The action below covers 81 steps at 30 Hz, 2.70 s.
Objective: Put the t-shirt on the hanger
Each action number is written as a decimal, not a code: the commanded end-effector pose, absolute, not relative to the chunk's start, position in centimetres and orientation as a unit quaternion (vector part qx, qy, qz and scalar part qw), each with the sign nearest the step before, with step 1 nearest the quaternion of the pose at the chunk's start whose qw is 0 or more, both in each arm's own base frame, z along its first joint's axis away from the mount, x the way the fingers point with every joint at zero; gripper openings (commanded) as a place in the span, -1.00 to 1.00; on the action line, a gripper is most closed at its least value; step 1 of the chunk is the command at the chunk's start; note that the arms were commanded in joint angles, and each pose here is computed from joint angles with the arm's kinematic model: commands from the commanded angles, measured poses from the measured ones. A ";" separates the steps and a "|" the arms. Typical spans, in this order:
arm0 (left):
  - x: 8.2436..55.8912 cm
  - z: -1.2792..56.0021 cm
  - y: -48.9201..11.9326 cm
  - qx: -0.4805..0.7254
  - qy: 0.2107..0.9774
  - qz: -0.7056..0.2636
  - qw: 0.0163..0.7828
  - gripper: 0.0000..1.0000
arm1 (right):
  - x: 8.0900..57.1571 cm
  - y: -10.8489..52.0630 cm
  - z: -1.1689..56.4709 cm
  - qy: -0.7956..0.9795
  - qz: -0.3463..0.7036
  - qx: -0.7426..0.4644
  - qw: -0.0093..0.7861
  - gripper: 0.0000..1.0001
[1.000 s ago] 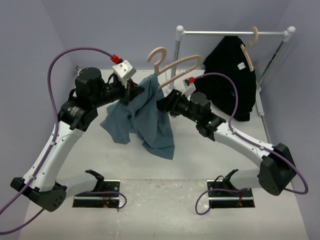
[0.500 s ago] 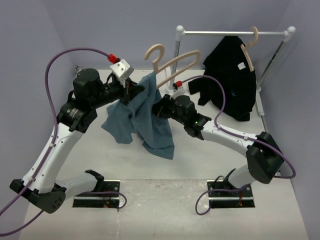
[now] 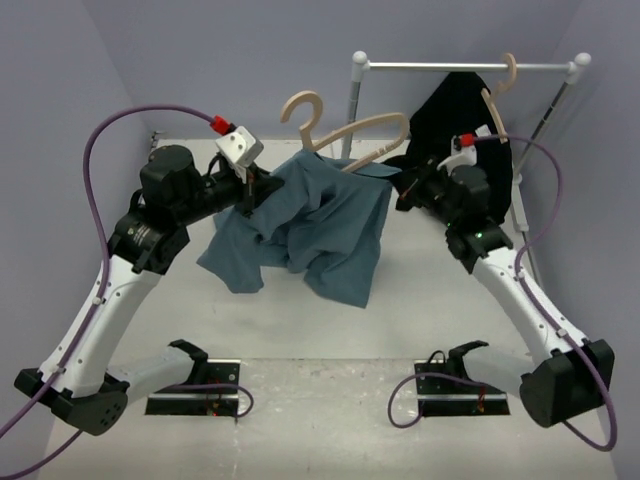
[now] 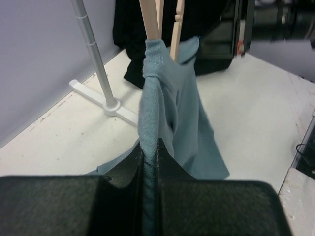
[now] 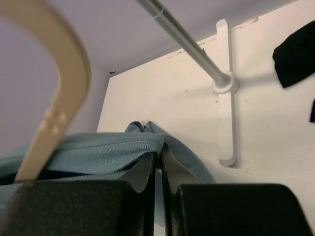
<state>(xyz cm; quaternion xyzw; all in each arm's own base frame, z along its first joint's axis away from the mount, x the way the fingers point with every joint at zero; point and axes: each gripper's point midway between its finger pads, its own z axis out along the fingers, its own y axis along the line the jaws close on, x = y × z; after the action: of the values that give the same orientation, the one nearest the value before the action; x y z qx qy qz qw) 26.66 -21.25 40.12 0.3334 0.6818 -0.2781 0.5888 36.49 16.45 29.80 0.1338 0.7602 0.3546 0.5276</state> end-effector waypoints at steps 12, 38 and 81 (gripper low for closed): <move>25.0 42.4 -22.4 0.417 0.576 -0.291 0.640 -1.00 | 35.7 8.8 37.5 0.814 0.327 0.055 0.476 -1.00; 25.3 36.1 -24.1 0.532 0.593 -0.280 0.536 -1.00 | 36.4 3.3 44.0 0.838 0.164 0.068 0.515 -1.00; 24.8 34.7 -29.1 0.539 0.513 -0.559 0.365 -1.00 | 25.8 22.2 44.0 0.661 0.438 -0.380 0.477 0.56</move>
<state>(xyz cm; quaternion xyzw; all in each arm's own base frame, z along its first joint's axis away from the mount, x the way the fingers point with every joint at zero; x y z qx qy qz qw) 26.23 -28.80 30.99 0.5094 0.5896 -0.5189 0.3515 25.33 19.53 42.68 -0.3162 0.7195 0.3787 0.4889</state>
